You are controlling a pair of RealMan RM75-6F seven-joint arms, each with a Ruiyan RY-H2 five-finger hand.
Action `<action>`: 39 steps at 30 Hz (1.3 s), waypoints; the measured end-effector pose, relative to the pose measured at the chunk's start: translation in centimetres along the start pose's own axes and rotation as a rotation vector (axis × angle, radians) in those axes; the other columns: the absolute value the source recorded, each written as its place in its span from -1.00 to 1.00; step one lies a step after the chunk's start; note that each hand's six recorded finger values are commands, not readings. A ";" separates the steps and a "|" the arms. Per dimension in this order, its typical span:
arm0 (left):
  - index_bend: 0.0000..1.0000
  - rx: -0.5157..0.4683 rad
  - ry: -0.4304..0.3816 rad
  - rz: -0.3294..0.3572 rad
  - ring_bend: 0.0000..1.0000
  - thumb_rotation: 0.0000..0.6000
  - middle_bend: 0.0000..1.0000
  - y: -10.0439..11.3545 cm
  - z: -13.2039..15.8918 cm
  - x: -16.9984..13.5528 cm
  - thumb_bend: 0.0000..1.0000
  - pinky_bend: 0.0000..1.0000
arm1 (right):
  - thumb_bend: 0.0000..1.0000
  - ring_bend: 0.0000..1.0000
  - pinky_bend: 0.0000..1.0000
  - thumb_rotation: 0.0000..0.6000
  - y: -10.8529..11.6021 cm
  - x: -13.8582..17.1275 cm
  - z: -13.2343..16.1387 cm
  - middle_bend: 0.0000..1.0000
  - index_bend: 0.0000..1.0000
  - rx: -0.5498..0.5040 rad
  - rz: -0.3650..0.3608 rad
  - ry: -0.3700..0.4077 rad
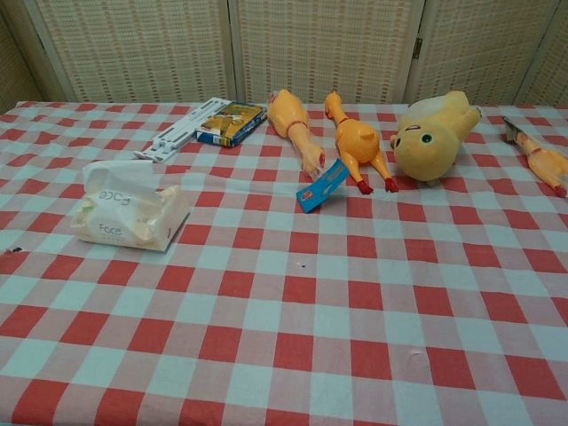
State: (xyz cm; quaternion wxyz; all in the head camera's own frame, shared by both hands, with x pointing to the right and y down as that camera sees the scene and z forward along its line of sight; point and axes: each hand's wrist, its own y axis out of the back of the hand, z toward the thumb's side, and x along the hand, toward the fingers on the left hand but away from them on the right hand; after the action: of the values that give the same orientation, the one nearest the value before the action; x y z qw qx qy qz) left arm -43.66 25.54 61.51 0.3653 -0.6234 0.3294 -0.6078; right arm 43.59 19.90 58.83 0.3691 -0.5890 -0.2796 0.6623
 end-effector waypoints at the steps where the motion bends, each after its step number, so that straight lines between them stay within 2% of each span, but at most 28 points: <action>1: -0.51 0.001 -0.001 0.001 -0.07 1.00 -0.08 0.0 0.0 0.0 -0.15 0.47 | 0.84 0.23 0.30 1.00 0.0 0.0 0.0 0.45 0.72 0.000 -0.002 0.001; 9: -0.51 0.002 -0.008 0.009 -0.07 1.00 -0.08 0.2 0.3 0.0 -0.15 0.47 | 0.84 0.23 0.30 1.00 0.3 0.2 0.3 0.45 0.72 -0.001 -0.028 0.027; 16: -0.51 -0.002 -0.017 0.018 -0.05 1.00 -0.02 0.3 0.4 0.3 -0.15 0.47 | 0.84 0.23 0.30 1.00 0.8 0.3 0.8 0.45 0.72 -0.006 -0.108 0.080; 22: -0.56 -0.002 -0.045 0.034 0.14 1.00 0.17 0.6 1.2 1.5 -0.15 0.55 | 0.84 0.23 0.30 1.00 1.1 0.4 0.4 0.45 0.72 -0.028 -0.127 0.063; 30: -0.61 0.021 -0.159 0.059 0.61 1.00 0.52 2.0 4.1 5.7 -0.13 0.76 | 0.84 0.23 0.30 1.00 0.7 0.3 0.4 0.45 0.72 -0.022 -0.098 0.052; 35: -0.62 0.012 -0.203 0.059 0.72 1.00 0.64 2.1 6.3 8.6 -0.13 0.82 | 0.84 0.23 0.30 1.00 0.7 0.3 0.3 0.45 0.72 -0.020 -0.085 0.050; 39: -0.62 0.002 -0.220 0.041 0.74 1.00 0.67 1.4 7.5 10.4 -0.13 0.83 | 0.84 0.23 0.30 1.00 0.7 0.3 0.2 0.45 0.72 -0.021 -0.084 0.047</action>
State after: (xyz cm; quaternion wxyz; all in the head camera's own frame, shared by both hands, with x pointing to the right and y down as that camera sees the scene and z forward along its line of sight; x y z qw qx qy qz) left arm -35.62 16.38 65.69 0.4122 -0.6792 0.2994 -0.5284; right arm 43.24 19.71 58.12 0.3968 -0.5962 -0.3023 0.6291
